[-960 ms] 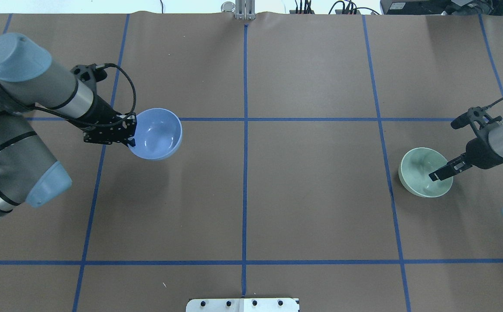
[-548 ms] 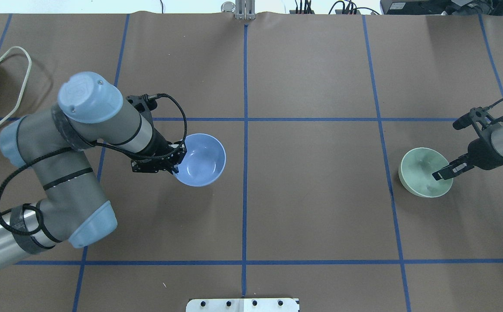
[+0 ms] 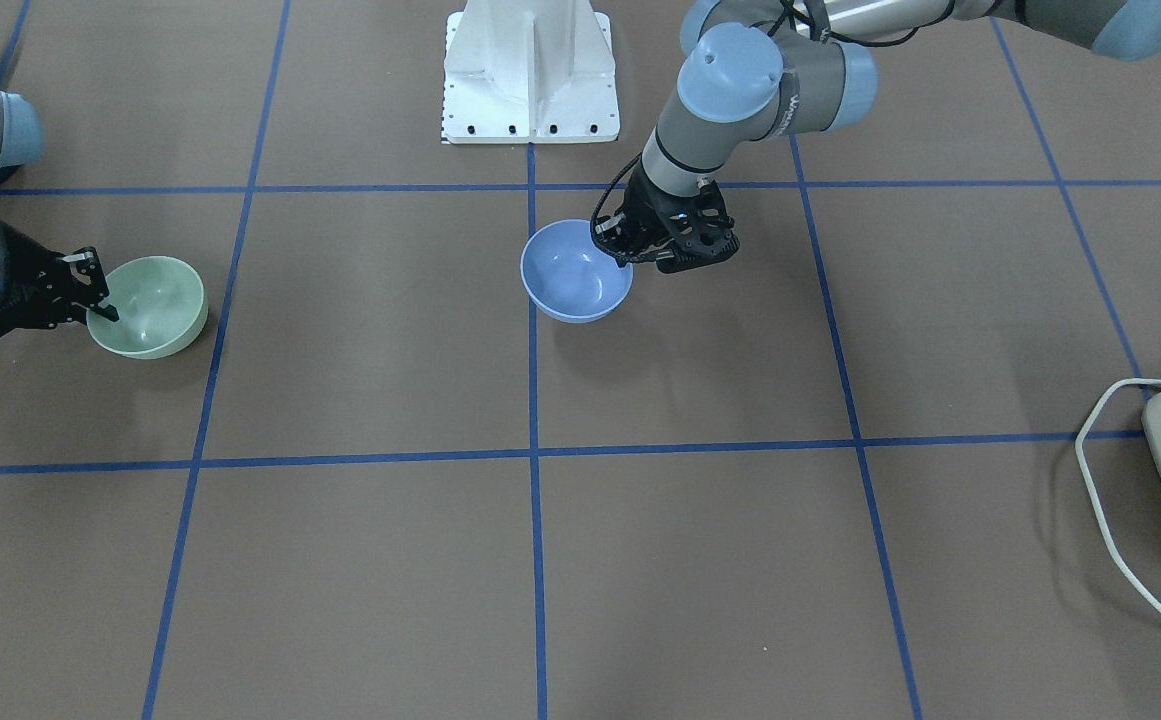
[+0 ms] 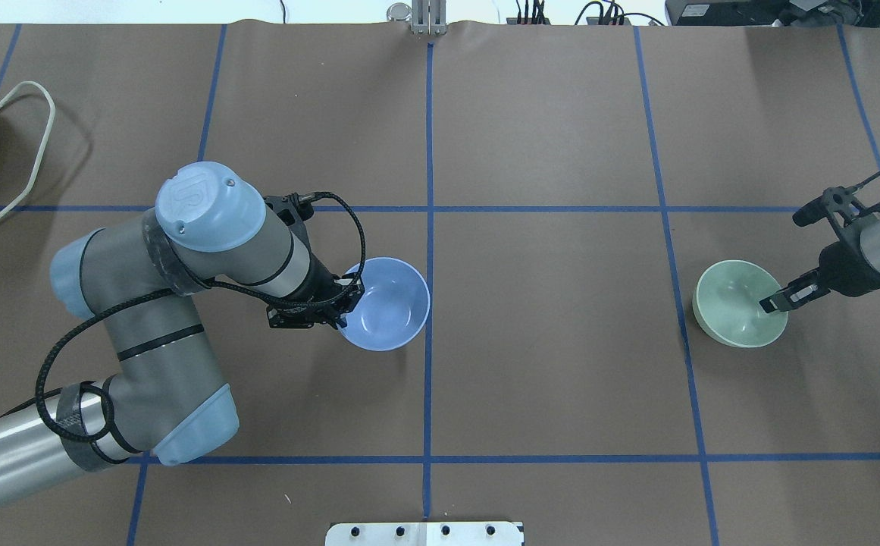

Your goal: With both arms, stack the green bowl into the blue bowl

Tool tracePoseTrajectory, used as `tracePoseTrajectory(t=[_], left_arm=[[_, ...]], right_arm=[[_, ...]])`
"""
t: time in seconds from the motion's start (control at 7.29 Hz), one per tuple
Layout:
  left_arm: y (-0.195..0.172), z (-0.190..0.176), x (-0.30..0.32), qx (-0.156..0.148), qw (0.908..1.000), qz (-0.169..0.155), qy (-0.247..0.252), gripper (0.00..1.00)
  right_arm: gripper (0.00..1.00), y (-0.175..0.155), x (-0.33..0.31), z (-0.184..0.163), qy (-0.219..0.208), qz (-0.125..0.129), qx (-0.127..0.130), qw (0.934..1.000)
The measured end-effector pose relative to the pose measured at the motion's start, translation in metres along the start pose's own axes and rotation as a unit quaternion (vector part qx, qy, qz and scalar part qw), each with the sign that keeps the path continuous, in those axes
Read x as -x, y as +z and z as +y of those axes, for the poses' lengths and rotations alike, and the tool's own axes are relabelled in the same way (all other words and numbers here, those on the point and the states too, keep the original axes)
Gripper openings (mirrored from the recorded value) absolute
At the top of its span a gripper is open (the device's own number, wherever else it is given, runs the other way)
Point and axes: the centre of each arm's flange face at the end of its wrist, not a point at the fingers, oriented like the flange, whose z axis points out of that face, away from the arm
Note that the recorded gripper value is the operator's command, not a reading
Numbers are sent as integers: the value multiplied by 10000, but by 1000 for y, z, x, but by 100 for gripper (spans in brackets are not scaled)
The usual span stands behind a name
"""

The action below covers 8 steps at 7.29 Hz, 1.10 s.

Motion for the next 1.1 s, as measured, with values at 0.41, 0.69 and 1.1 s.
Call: tracePoseTrajectory(t=[0.41, 0.69, 1.1], left_arm=[[12, 11, -22, -24, 10000, 2, -38, 0], [24, 16, -31, -86, 9999, -49, -72, 0], [31, 19, -35, -150, 9998, -73, -65, 7]], right_arm=[[0, -3, -3, -1, 47, -59, 9, 10000], [0, -15, -7, -5, 135, -173, -42, 9998], [0, -57, 12, -48, 419, -388, -117, 9983]])
